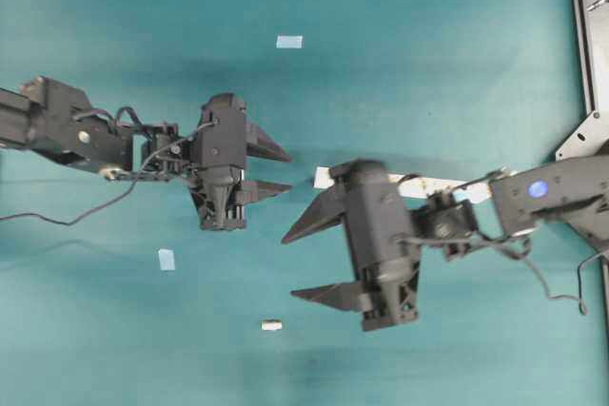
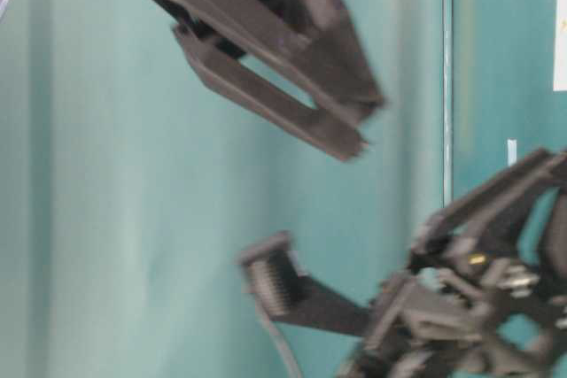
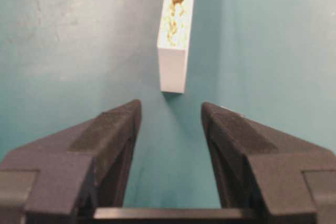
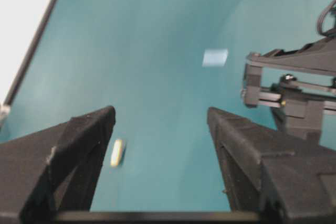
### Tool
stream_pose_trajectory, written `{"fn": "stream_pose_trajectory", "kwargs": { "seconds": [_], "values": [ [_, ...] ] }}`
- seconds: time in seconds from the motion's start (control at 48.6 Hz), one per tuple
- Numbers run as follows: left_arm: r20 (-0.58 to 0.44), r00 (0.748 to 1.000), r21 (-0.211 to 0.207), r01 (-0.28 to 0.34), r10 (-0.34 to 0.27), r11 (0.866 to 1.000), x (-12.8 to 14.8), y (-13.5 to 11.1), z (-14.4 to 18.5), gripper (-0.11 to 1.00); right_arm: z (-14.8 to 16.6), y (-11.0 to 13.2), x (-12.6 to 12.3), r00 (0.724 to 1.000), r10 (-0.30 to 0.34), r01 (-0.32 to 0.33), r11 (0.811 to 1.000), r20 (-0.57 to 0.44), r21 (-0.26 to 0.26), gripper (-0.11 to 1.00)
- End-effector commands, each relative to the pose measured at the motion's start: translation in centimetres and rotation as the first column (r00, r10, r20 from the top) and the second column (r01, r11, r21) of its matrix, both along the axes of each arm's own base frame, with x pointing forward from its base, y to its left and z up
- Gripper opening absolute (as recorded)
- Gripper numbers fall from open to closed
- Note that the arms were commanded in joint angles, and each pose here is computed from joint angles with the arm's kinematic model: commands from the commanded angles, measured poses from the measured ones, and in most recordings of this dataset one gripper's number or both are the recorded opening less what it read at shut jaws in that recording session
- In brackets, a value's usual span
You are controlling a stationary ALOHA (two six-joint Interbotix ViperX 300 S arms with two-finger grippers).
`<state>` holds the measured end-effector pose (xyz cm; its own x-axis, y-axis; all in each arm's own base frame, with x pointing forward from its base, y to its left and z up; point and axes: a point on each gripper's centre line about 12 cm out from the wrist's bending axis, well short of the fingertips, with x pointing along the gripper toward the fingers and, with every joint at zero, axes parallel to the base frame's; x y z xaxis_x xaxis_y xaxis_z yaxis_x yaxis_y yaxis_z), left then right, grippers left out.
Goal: Move the wooden board into place and insert the rod into its hole.
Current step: 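Swing the right gripper down over the wooden dowel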
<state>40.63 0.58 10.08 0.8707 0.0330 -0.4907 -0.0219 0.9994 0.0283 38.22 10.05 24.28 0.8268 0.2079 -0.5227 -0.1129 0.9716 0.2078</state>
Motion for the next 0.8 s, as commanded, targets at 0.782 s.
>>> {"fn": "stream_pose_trajectory", "kwargs": {
  "seconds": [0.782],
  "values": [
    [0.113,0.993,0.064,0.025,-0.032,0.998,4.6,-0.3,-4.6,0.70,-4.1,4.2,5.1,0.945,-0.036,0.023,0.999,-0.325,-0.043,0.80]
  ]
}}
